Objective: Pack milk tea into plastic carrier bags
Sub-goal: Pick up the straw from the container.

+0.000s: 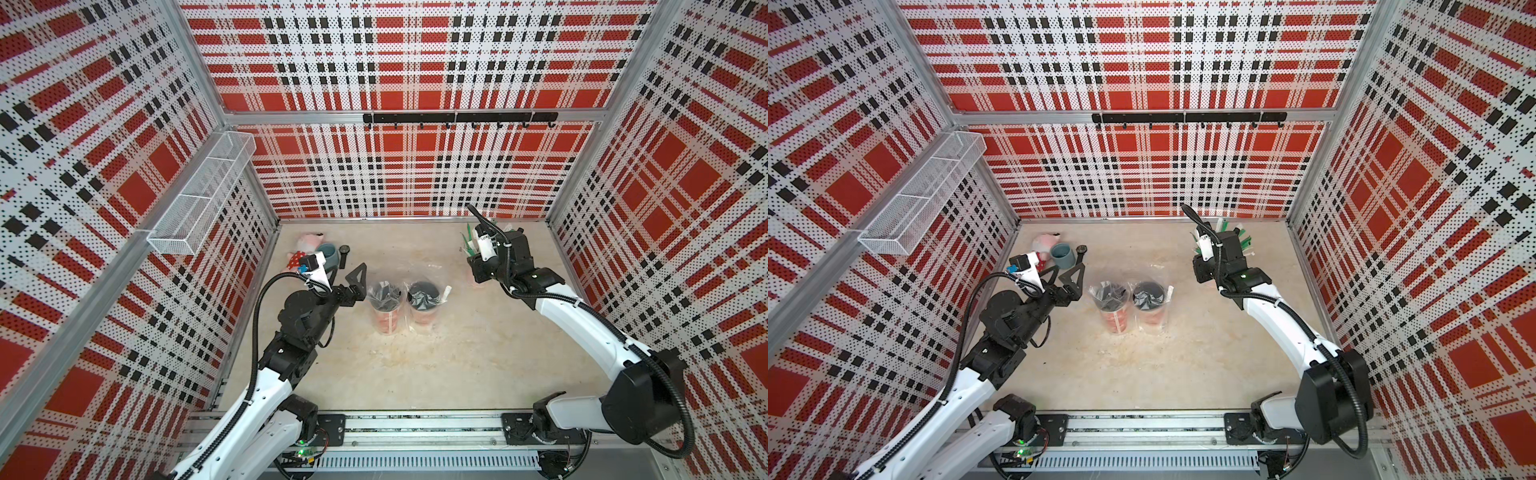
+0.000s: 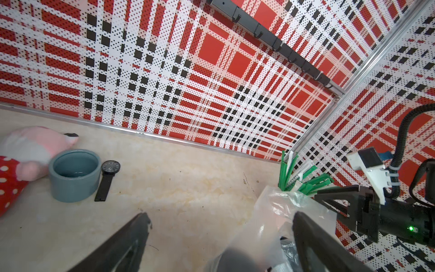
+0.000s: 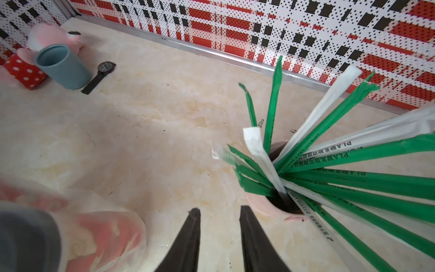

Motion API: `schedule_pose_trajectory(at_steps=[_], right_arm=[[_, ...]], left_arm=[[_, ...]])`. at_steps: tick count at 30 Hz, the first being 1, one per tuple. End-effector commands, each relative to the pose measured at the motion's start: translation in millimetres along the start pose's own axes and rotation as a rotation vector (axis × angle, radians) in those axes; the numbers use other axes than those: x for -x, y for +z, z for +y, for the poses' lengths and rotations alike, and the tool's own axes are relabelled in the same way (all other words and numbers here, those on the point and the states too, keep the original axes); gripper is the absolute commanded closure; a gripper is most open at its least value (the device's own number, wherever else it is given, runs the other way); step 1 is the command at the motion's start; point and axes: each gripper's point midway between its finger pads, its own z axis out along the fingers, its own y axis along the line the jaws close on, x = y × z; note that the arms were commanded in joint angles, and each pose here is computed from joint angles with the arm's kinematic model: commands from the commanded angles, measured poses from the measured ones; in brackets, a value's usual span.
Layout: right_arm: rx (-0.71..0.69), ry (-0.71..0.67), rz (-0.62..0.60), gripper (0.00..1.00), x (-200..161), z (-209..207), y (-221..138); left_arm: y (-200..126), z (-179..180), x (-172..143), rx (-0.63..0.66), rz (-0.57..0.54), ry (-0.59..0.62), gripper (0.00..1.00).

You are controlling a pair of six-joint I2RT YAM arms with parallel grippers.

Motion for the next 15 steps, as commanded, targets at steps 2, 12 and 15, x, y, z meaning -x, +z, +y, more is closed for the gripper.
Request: schedule_pose_trajectory(at_steps=[2,12,15], right_arm=[[-0.065,0.005,-0.038,0.70,17,-16,11],[-0.068,0.032,-0.083,0.84,23,-28,27],[-0.065,0.031,-0.079,0.87,24,-29,31]], left_arm=[[-2,5,-6,0.008,0.013,-0.015,0.03],[-2,8,-8,0.006,0.020,-0.013,0.06],[-2,9,-8,0.006,0.020,-0.013,0.07]])
